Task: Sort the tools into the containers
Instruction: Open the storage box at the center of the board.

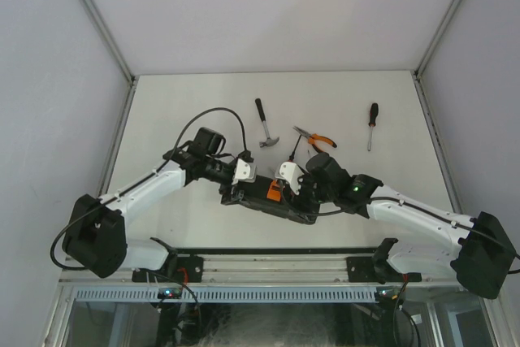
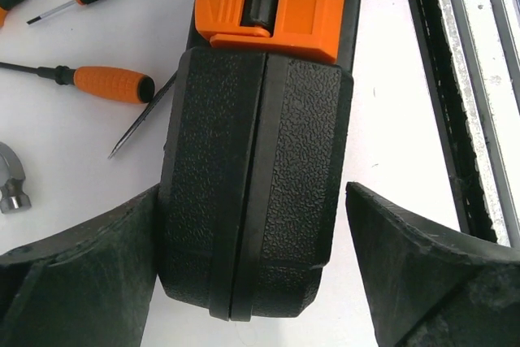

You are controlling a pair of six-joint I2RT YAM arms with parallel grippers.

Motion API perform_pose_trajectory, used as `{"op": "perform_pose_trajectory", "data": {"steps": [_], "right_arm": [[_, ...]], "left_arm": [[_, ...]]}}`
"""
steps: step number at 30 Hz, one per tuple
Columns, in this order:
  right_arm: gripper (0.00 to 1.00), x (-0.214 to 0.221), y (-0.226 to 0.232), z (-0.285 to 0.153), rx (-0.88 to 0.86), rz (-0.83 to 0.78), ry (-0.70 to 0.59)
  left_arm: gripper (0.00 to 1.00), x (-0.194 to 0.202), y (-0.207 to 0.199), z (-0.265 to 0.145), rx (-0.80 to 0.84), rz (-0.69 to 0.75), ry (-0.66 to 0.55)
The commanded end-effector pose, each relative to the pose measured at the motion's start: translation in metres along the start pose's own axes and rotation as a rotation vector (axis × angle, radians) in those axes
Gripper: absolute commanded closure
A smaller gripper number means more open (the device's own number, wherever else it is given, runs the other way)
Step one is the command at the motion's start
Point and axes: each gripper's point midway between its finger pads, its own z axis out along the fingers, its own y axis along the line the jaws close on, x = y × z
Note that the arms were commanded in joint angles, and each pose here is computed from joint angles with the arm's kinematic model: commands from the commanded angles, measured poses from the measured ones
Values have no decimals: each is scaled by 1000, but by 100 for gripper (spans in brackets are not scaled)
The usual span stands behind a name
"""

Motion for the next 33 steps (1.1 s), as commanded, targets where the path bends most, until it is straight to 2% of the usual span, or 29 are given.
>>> {"op": "perform_pose_trajectory", "data": {"steps": [1, 6, 12, 15, 16, 17, 18, 21, 25, 29, 33], "right_arm": [[56, -34, -4, -6, 5, -37, -111], [53, -38, -3, -7, -1, -50, -130], [30, -44, -6, -11, 14, -53, -154], [23, -49, -9, -18, 43, -49, -181], [21, -52, -10, -21, 54, -49, -195], [15, -54, -11, -24, 64, -51, -209], [11, -57, -12, -27, 77, -49, -224], [7, -65, -15, -37, 110, -49, -277], [8, -83, -16, -50, 134, -23, -377], [12, -102, -16, -56, 130, 103, -464], [13, -107, -15, -53, 100, 223, -488]], "left_arm": [[13, -1, 3, 5, -4, 28, -19], [35, -4, 7, 5, -26, 60, -37], [65, -13, 7, 6, -24, 62, -84], [75, -13, 6, 6, -2, 63, -78], [81, -13, 5, 6, 5, 68, -76], [93, -13, 5, 7, 8, 68, -75], [99, -12, 5, 7, 9, 74, -73], [100, -13, 8, 7, 3, 72, -72], [100, -15, 11, 7, -1, 73, -73], [100, -16, 11, 5, 3, 80, -68], [100, -13, 15, 4, -5, 71, -31]]}}
